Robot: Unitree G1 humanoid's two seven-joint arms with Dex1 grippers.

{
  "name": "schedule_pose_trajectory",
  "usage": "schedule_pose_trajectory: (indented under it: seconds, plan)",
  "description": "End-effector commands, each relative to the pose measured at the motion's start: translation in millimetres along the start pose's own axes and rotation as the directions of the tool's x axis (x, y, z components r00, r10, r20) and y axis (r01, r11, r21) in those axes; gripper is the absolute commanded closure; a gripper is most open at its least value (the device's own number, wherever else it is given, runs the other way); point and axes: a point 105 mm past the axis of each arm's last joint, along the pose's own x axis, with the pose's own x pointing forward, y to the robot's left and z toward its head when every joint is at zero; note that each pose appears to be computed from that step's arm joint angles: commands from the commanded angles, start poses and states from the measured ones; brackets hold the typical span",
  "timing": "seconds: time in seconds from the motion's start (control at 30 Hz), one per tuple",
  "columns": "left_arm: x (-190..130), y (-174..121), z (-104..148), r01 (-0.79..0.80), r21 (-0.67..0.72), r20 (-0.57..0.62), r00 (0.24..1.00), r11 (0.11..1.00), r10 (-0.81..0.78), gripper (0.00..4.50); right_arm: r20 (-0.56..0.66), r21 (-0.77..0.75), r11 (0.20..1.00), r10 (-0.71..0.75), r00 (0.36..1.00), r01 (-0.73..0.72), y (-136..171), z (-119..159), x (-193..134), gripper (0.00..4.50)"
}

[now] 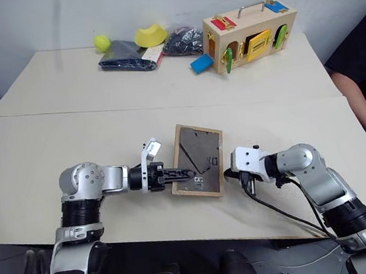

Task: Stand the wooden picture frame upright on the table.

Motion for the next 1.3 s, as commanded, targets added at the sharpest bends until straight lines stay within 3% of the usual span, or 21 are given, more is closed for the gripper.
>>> schedule_pose_trajectory:
  seconds: [0.03, 0.17, 0.37, 0.67, 0.8, 0.97, 1.17, 1.23, 1.3]
  plan:
    - [-8, -15, 9, 0.036, 0.095, 0.036, 0.999, 0.995, -0.04, 3.22, 0.13, 0.085, 0.996, 0.011, 0.991, -0.022, -7, 41, -40, 3.28]
    - [-14, -24, 15, 0.048, 0.149, 0.058, 0.997, 0.988, -0.057, 3.22, 0.235, 0.154, 0.982, 0.069, 0.969, -0.108, 1, 73, -52, 1.88]
    - [-19, -49, 22, 0.11, 0.269, 0.052, 0.99, 0.957, -0.129, 3.22, 0.309, 0.178, 0.972, 0.096, 0.946, -0.156, 3, 96, -13, 0.02]
    - [-27, -66, 24, 0.167, 0.342, 0.032, 0.981, 0.925, -0.189, 3.22, 0.382, 0.171, 0.965, 0.122, 0.916, -0.2, 2, 122, 13, 0.0]
    - [-26, -47, 26, 0.076, 0.335, 0.044, 0.994, 0.939, -0.096, 3.22, 0.447, 0.127, 0.942, 0.227, 0.865, -0.312, 22, 139, 1, 0.0]
    - [-30, -37, 31, 0.054, 0.33, 0.067, 0.994, 0.942, -0.081, 3.22, 0.447, 0.144, 0.944, 0.205, 0.871, -0.296, 22, 136, -19, 0.0]
    - [-32, -33, 31, 0.051, 0.329, 0.065, 0.995, 0.943, -0.076, 3.22, 0.309, 0.114, 0.993, -0.014, 0.951, -0.023, -6, 107, -35, 0.0]
    - [-34, -35, 30, 0.063, 0.327, 0.057, 0.995, 0.943, -0.087, 3.22, 0.253, -0.111, 0.976, -0.156, 0.955, 0.189, -27, 91, -43, 0.0]
    - [-36, -38, 29, 0.075, 0.325, 0.05, 0.994, 0.943, -0.096, 3.22, 0.238, -0.388, 0.866, -0.238, 0.942, 0.317, -37, 82, -46, 0.0]
